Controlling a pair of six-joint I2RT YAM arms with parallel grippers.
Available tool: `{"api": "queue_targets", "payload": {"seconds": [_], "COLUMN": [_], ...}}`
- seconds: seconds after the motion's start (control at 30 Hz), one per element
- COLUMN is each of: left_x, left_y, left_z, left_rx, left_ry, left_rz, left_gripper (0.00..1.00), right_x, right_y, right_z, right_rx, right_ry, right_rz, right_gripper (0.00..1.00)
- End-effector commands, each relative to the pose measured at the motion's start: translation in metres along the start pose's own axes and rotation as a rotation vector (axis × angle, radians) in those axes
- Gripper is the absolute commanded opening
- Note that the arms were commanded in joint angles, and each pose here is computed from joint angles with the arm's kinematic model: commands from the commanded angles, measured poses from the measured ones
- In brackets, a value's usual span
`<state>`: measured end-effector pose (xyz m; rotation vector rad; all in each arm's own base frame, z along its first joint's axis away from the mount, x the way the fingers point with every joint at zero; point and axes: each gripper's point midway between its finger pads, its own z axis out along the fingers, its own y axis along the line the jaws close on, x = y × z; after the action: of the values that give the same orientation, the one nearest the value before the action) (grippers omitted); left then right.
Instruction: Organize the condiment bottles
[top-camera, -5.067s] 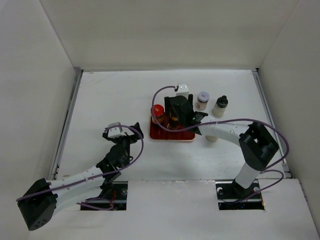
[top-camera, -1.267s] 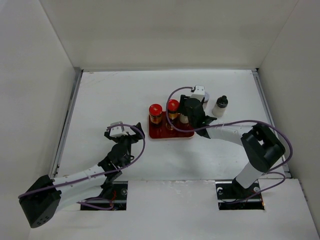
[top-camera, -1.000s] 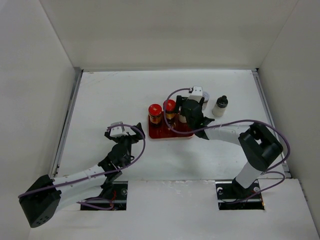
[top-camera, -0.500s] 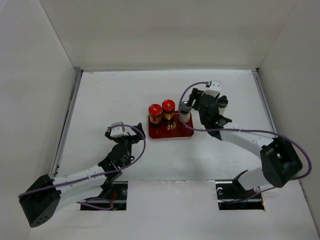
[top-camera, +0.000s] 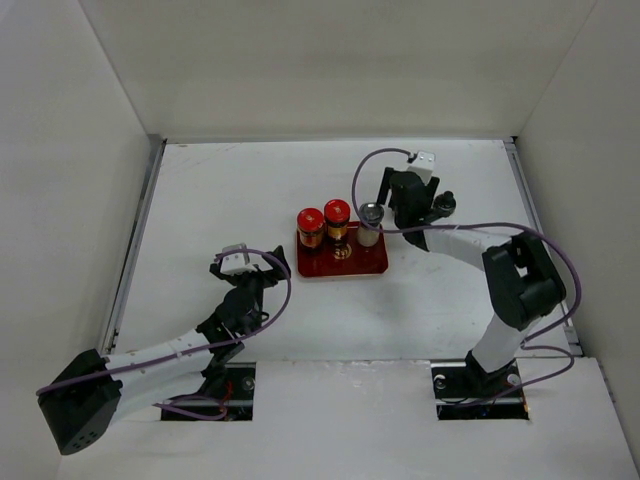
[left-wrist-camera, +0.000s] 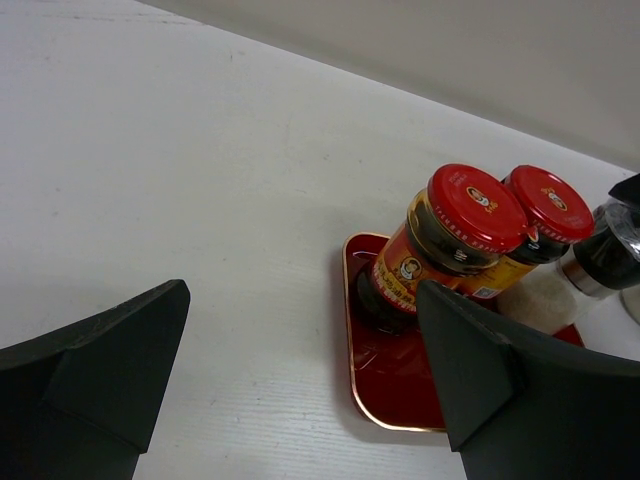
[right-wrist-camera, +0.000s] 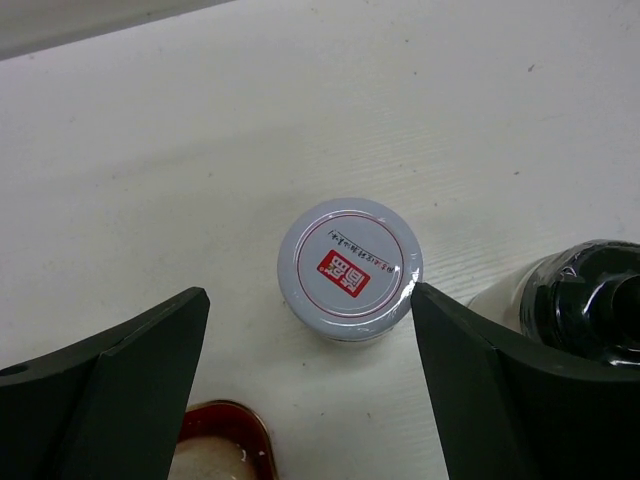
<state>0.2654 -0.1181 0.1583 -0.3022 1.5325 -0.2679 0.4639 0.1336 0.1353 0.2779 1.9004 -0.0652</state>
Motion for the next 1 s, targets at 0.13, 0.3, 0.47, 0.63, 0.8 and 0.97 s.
{"api": "queue_targets", "payload": {"seconds": [0.13, 0.3, 0.47, 0.63, 0.8, 0.97], "left_x": [-0.012, -0.01, -0.01, -0.014, -0.017, -0.023], "left_y": [-0.01, -0.009, -0.01, -0.01, -0.01, -0.009], "left_z": [0.004, 0.005, 0.006, 0.005, 0.004, 0.002], "left_rx": [0.014, 0.01, 0.009, 0.013, 0.019, 0.023], "left_ry": [-0.031, -0.025, -0.026, -0.037, -0.043, -0.056], "left_rz": [-0.051, -0.044, -0.044, -0.058, -0.066, -0.08], "left_gripper": [1.0, 1.0, 1.0, 1.0, 1.0, 1.0], "right_x": [0.004, 0.007, 0.006, 0.015, 0.004, -0.01], "right_y": [-0.008, -0.013, -0.014, -0.023, -0.033, -0.044], "right_z": [0.024, 0.037, 0.036, 0.023, 0.014, 0.005], "right_rx": [0.082, 0.107, 0.093, 0.115, 0.144, 0.189], "right_ry": [0.013, 0.022, 0.042, 0.088, 0.056, 0.013], "right_rz": [0.006, 0.007, 0.024, 0.011, 0.0, -0.019], "right_gripper": [0.9, 0.86, 0.85, 0.85, 0.88, 0.88]}}
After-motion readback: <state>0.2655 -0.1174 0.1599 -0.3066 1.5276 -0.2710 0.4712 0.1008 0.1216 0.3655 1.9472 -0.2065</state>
